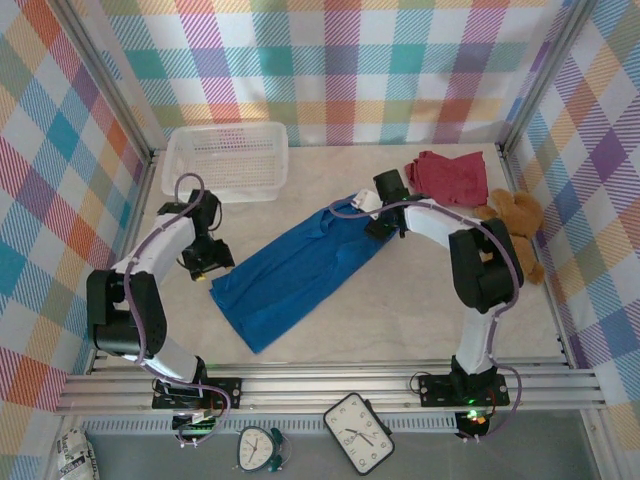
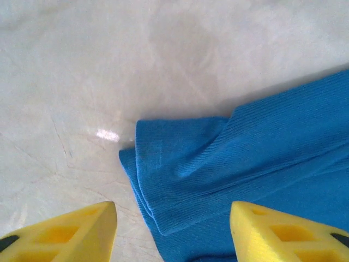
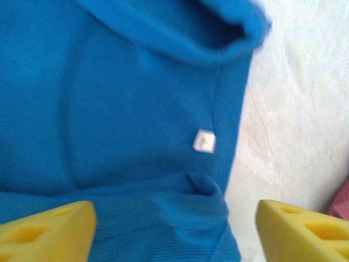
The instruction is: Fold and stack the tank tops
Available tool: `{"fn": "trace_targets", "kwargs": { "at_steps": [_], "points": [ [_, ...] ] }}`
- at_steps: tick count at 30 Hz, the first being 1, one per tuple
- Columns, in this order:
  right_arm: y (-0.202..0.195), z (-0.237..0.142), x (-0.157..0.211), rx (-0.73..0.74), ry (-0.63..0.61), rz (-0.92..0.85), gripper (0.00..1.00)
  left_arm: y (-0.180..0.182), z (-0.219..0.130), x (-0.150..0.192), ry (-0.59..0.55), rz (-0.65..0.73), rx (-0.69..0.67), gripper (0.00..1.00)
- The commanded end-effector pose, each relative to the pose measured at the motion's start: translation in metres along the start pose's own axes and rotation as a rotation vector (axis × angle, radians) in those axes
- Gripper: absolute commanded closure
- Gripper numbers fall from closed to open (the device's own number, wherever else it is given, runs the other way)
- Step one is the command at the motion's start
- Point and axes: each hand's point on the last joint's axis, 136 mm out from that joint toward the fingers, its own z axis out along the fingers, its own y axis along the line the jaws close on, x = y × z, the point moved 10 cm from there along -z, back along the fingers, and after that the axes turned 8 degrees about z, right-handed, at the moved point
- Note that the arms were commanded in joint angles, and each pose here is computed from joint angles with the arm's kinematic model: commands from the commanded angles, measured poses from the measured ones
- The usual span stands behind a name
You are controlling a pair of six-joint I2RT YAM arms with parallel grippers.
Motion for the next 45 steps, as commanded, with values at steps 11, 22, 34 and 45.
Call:
{"fn": "trace_targets", "kwargs": {
  "at_steps": [11, 22, 34, 45],
  "points": [
    [0.187, -0.106, -0.033, -0.642, -0.258, 0.217, 0.18, 0.018, 0.046, 0.006, 0.204, -0.045, 0.112, 0.43],
    [0.330, -0.097, -0.042, -0.681, -0.196, -0.022, 0.22, 0.019, 0.072, 0.014, 0.291, -0.048, 0.107, 0.48],
    [0.388, -0.077, -0.059, -0.621, -0.197, -0.186, 0.29, 0.018, 0.083, 0.015, 0.312, -0.042, 0.107, 0.56],
    [0.401, -0.052, -0.042, -0.535, -0.094, -0.277, 0.57, 0.017, 0.083, 0.012, 0.317, -0.039, 0.114, 0.83]
  ]
}}
